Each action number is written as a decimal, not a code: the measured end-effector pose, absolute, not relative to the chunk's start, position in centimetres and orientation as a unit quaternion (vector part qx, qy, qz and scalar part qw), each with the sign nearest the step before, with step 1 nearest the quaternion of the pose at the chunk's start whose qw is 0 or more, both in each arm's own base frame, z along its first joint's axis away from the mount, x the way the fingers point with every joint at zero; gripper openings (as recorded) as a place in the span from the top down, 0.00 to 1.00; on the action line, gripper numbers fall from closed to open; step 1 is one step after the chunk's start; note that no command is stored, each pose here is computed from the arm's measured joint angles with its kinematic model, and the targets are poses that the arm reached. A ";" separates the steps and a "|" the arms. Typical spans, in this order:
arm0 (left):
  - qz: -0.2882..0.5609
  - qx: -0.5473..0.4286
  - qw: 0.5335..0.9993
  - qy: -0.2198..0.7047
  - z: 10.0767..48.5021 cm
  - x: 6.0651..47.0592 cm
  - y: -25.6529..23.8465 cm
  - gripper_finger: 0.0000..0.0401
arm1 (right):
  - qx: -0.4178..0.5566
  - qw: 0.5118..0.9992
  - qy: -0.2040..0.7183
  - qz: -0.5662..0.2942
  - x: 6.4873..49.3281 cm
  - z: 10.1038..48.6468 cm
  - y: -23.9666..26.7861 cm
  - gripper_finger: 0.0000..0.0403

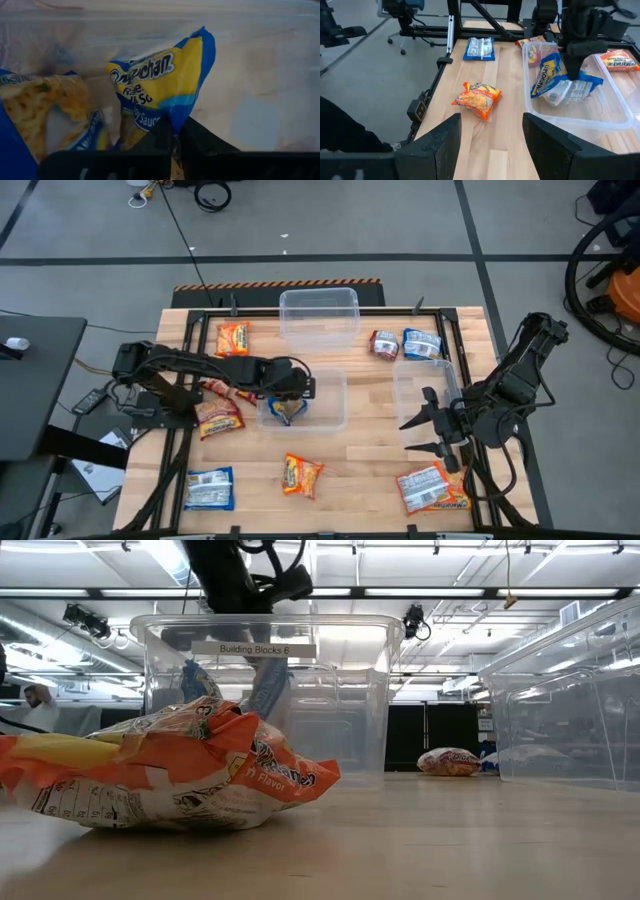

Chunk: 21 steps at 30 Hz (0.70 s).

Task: Sort Maruchan noodles
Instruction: Put the blue noodle pack into the bottom left transparent bin

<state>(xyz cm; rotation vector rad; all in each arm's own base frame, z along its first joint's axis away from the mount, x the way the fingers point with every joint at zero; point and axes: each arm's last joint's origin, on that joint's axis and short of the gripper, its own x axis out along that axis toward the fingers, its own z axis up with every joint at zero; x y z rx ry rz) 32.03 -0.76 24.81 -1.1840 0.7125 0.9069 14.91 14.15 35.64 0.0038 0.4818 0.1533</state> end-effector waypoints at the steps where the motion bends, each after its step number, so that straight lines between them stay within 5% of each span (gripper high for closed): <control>1: 0.406 -0.525 0.678 0.316 24.7 32.0 -0.7 0.93 | 0.004 0.968 0.238 0.074 14.9 35.6 14.1 0.46; 13: 0.436 -0.493 0.655 0.372 24.1 30.7 -0.7 0.93 | 0.019 0.969 0.239 0.052 15.5 35.6 13.5 0.46; 21: 0.429 -0.460 0.662 0.407 23.9 30.3 -0.8 0.81 | 0.022 0.970 0.238 0.042 15.8 35.7 13.2 0.46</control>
